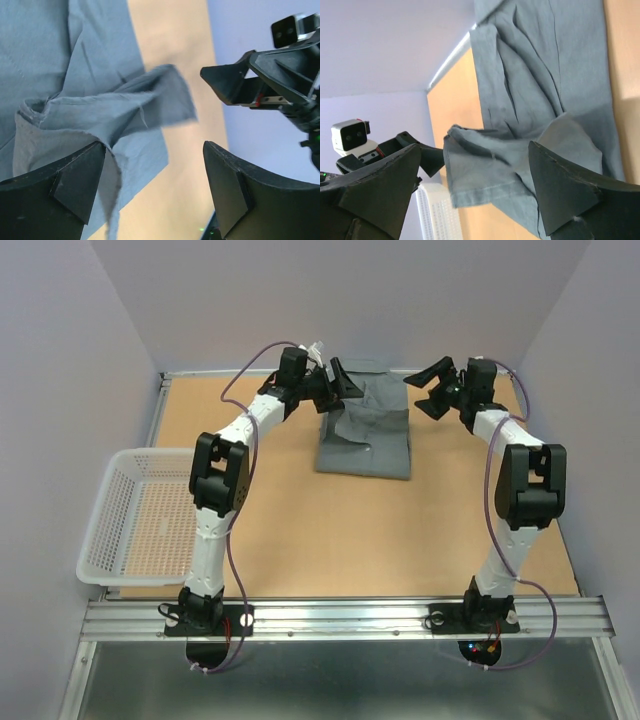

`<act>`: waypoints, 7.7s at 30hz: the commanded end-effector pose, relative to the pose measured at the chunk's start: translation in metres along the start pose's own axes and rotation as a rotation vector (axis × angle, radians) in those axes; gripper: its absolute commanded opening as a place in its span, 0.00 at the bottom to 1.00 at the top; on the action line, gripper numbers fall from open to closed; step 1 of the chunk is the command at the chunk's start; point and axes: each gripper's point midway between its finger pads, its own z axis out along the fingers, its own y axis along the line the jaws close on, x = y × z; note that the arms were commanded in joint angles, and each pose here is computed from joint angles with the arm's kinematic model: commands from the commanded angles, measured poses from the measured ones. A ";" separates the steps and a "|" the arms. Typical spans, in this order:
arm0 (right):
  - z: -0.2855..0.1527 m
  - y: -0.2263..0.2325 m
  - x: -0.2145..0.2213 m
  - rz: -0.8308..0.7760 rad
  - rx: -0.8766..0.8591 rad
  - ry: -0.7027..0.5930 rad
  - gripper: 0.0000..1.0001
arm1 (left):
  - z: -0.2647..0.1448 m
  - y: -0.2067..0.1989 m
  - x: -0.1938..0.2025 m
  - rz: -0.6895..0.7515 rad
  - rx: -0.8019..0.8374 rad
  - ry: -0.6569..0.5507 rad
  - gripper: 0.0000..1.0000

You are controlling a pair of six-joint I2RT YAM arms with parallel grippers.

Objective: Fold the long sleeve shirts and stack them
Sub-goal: Fold the shirt

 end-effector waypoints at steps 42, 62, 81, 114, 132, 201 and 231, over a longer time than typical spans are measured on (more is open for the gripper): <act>-0.015 -0.105 0.150 -0.363 0.216 0.261 0.39 | -0.052 0.138 0.109 0.028 -0.541 0.153 0.64; -0.118 -0.118 0.219 -0.268 0.177 0.327 0.36 | -0.161 0.155 0.224 -0.037 -0.698 0.243 0.45; -0.111 -0.033 0.256 -0.185 -0.264 0.307 0.52 | -0.109 -0.044 0.213 0.091 0.049 -0.022 0.49; -0.118 -0.112 0.257 -0.148 -0.184 0.316 0.48 | -0.126 0.079 0.261 -0.205 -0.099 -0.004 0.14; -0.100 -0.079 0.231 -0.164 -0.237 0.262 0.48 | -0.056 0.021 0.240 -0.061 -0.036 0.043 0.22; -0.076 -0.110 0.217 -1.036 0.481 0.370 0.27 | -0.092 0.098 0.146 0.065 -0.666 -0.042 0.62; -0.066 -0.031 0.297 -1.183 0.338 0.396 0.31 | -0.179 0.052 0.032 0.230 -0.745 -0.330 0.80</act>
